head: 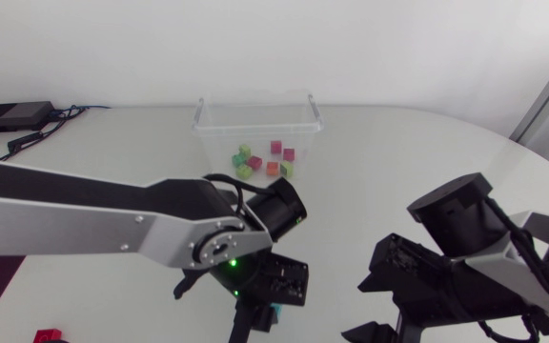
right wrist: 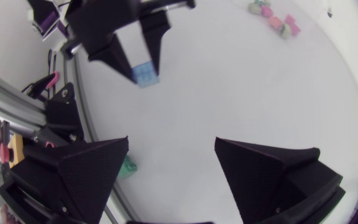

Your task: Pick up the duplo bricks and place them in the container

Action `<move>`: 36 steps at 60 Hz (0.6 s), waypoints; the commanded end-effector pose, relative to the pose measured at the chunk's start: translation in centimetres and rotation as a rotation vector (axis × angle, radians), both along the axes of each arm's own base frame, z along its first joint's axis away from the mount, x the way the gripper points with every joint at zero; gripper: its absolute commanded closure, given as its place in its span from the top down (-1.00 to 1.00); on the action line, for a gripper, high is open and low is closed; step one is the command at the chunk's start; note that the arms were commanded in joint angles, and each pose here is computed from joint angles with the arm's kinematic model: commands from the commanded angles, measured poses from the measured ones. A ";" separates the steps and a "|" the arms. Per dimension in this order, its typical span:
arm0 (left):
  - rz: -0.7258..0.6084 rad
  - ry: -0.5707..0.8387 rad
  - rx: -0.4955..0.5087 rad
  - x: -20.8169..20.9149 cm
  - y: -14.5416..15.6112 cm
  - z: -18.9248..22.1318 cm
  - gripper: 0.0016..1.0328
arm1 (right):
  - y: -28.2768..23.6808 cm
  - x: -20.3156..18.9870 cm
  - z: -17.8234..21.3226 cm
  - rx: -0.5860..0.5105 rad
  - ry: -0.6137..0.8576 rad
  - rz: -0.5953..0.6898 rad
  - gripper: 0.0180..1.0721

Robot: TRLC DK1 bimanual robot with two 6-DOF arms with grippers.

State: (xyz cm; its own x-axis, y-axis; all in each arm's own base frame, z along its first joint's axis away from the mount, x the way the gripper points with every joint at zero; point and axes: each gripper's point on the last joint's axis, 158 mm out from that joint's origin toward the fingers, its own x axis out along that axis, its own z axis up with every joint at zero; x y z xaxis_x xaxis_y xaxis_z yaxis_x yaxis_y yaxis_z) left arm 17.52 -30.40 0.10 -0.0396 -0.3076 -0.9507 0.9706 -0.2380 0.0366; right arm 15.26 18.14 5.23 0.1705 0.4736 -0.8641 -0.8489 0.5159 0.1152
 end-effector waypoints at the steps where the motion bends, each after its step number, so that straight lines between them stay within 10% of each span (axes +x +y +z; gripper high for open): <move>1: 0.052 -0.073 -0.083 3.0 -0.7 3.8 -0.61 | 0.2 -0.8 -0.2 -0.033 0.007 0.093 0.91; 36: 0.582 -0.350 -0.455 22.6 1.5 20.0 -0.60 | 0.1 -6.4 -5.0 -0.236 0.145 0.436 0.91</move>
State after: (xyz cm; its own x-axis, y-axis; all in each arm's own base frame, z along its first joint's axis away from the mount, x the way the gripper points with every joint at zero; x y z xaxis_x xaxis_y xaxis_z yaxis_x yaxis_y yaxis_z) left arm 37.91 -29.02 19.01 0.4848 -0.5461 -0.6832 0.8738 0.3352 0.3522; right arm 9.26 18.14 0.61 -0.1087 0.2892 -0.9511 -0.9678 0.1875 0.1676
